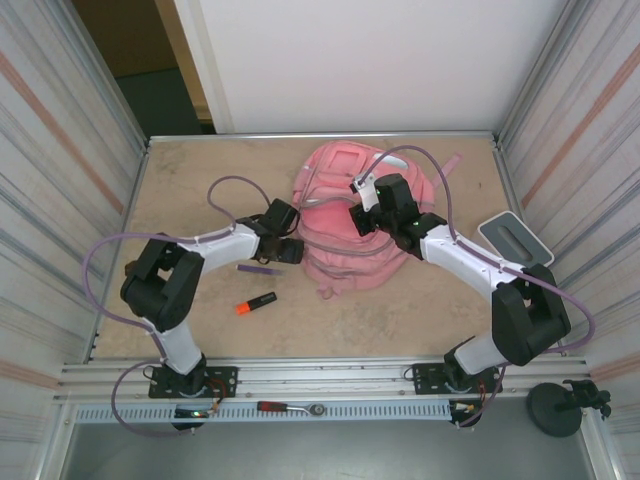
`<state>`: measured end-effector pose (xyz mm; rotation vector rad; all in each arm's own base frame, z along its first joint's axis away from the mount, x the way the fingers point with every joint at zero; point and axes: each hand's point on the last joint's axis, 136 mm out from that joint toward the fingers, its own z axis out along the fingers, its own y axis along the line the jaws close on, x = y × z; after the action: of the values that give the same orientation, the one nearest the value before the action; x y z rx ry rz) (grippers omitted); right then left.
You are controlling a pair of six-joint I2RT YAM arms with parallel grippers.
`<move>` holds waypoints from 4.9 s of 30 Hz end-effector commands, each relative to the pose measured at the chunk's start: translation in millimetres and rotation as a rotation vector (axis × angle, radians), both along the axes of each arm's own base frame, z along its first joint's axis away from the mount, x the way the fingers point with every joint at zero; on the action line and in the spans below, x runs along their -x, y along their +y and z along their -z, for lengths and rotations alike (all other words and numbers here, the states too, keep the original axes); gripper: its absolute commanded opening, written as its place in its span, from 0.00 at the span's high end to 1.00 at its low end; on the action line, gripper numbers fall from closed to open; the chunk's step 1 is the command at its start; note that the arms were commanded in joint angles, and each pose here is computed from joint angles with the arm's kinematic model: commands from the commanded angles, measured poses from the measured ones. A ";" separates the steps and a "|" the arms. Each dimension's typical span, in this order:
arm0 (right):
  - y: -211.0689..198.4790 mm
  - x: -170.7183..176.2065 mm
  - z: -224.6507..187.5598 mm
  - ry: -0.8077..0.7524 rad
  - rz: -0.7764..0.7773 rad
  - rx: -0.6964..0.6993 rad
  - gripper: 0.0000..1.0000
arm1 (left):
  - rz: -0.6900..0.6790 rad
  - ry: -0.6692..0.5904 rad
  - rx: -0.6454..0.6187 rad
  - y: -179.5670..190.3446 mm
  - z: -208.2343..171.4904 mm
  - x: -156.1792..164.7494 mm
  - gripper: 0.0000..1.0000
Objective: Pack books, pencil case, and school supplies into a backpack
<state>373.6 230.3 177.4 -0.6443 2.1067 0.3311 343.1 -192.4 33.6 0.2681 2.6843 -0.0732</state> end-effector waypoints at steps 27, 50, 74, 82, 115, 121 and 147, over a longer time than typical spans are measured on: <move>-12.8 7.0 -7.6 0.050 0.066 -0.055 1.00 | -0.141 -0.179 0.060 38.8 -49.6 -22.2 0.68; -0.7 -22.8 -108.1 0.057 0.140 -0.497 1.00 | -0.012 -0.222 0.831 -150.2 -174.9 -36.3 0.67; -30.4 -35.8 -83.9 0.078 0.177 -0.478 1.00 | 0.082 -0.231 0.587 -98.0 -158.3 6.4 0.22; -29.7 -31.9 -76.7 0.090 0.154 -0.443 0.99 | -0.139 -0.215 0.263 29.5 -102.6 51.6 0.15; -28.8 -30.9 -49.8 0.161 0.144 -0.425 0.98 | -0.166 0.007 0.042 27.3 19.5 32.9 0.36; -33.0 -32.5 -49.2 0.163 0.153 -0.425 0.98 | -0.161 0.000 -0.008 28.9 26.8 36.3 0.64; -29.7 -27.6 -58.7 0.166 0.123 -0.455 0.98 | -0.221 -0.379 0.789 -41.2 -188.3 2.9 0.90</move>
<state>395.3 205.5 217.0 -0.2338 2.1841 0.7857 336.6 -204.9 203.8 -0.1780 2.1411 -0.6648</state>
